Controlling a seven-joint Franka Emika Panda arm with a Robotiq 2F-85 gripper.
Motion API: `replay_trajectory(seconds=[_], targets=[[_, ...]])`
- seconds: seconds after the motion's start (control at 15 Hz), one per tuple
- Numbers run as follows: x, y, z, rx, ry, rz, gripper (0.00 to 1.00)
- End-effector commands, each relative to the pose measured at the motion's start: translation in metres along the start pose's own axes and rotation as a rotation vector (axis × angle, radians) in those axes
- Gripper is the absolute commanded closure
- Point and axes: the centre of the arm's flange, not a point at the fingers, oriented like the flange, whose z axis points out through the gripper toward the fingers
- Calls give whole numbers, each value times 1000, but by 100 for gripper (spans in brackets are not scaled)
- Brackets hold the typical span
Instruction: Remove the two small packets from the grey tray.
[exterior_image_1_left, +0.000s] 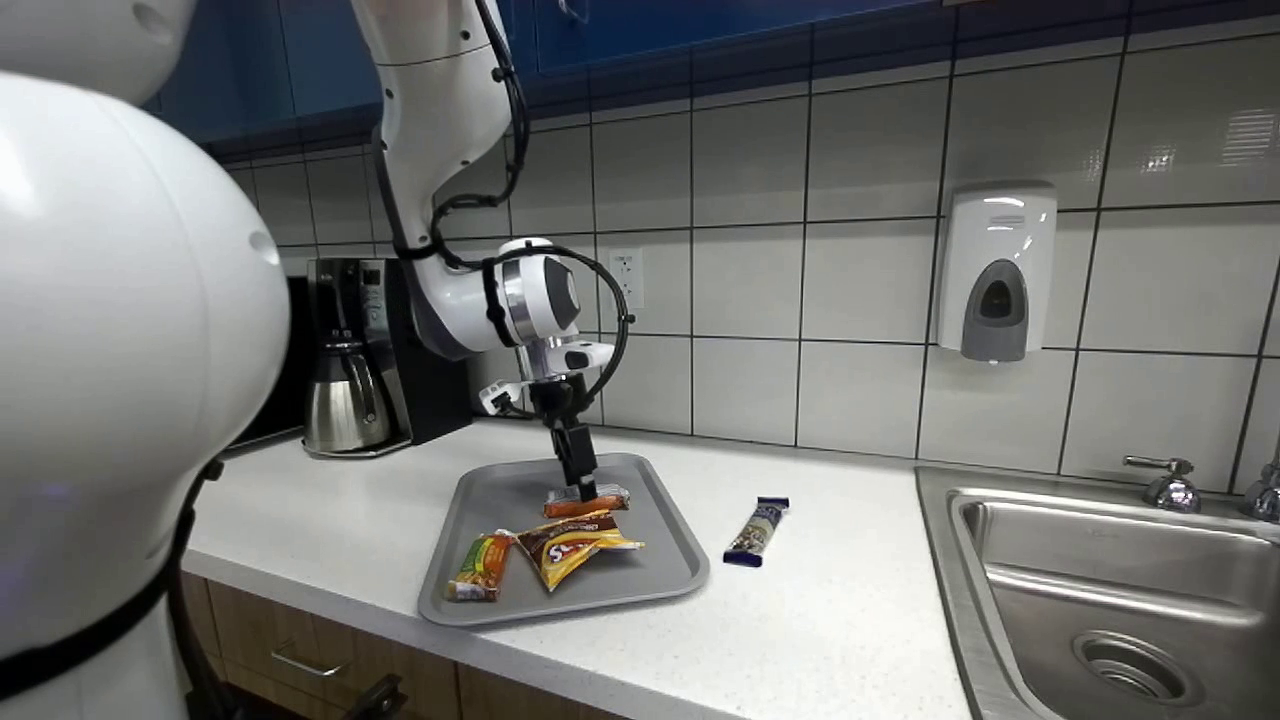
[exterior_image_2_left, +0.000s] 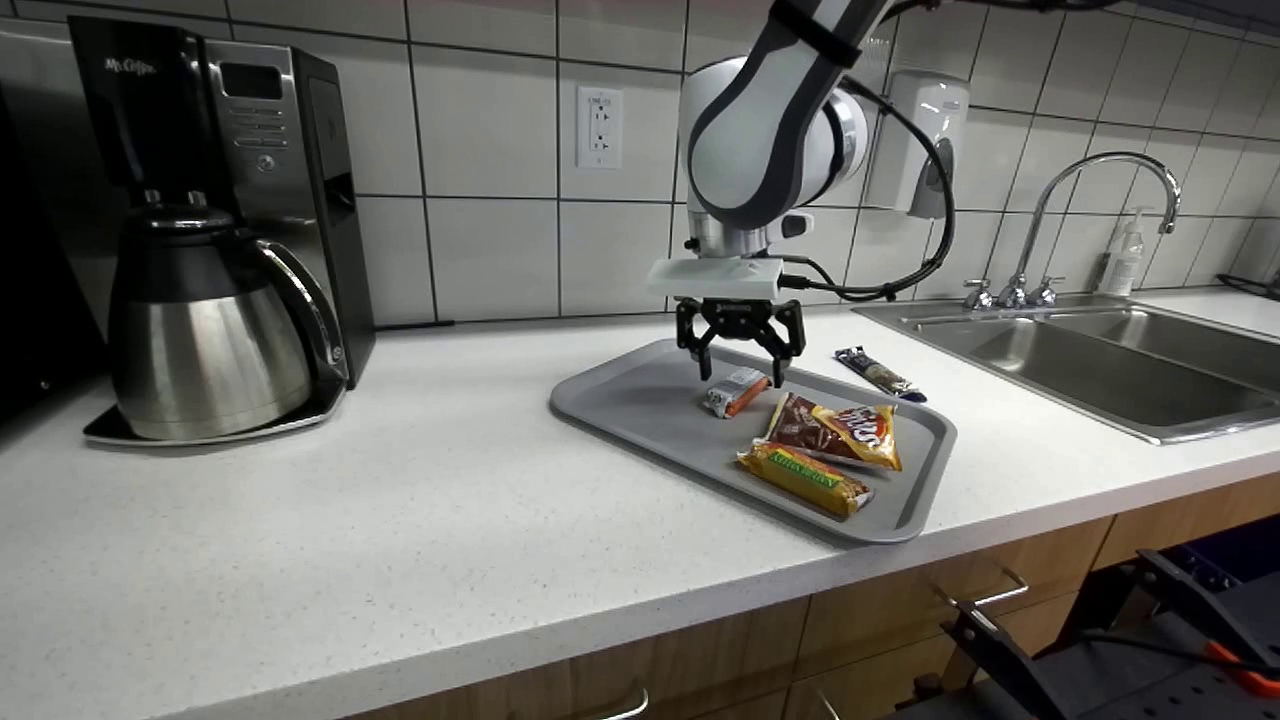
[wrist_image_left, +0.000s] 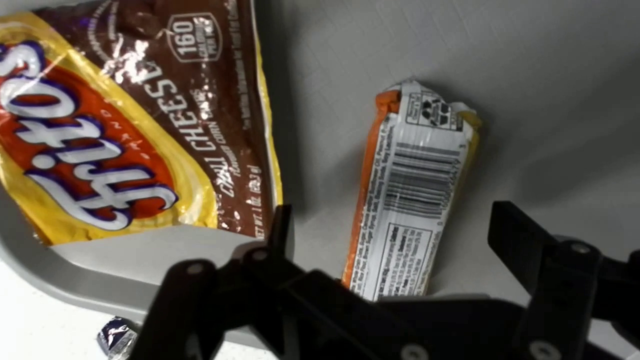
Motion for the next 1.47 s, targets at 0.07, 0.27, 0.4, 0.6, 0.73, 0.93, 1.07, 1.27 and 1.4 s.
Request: replay_trajectory(seconds=[0.07,0.27,0.4,0.6,0.73,0.93,1.07,1.27,1.4], targets=[[7,-17,1,-16,-18,42,0],[8,-20,6,-17,-32,53,0],[8,-21,9,-19,-39,60,0],[8,-21,12,-17,-43,68,34],[8,-22,11,-13,-45,70,51],[9,-23,9,-7,-47,70,73],[9,-22,7,-3,-44,70,82],[11,-20,-1,9,-32,71,82],[14,-18,-7,18,-23,75,82]])
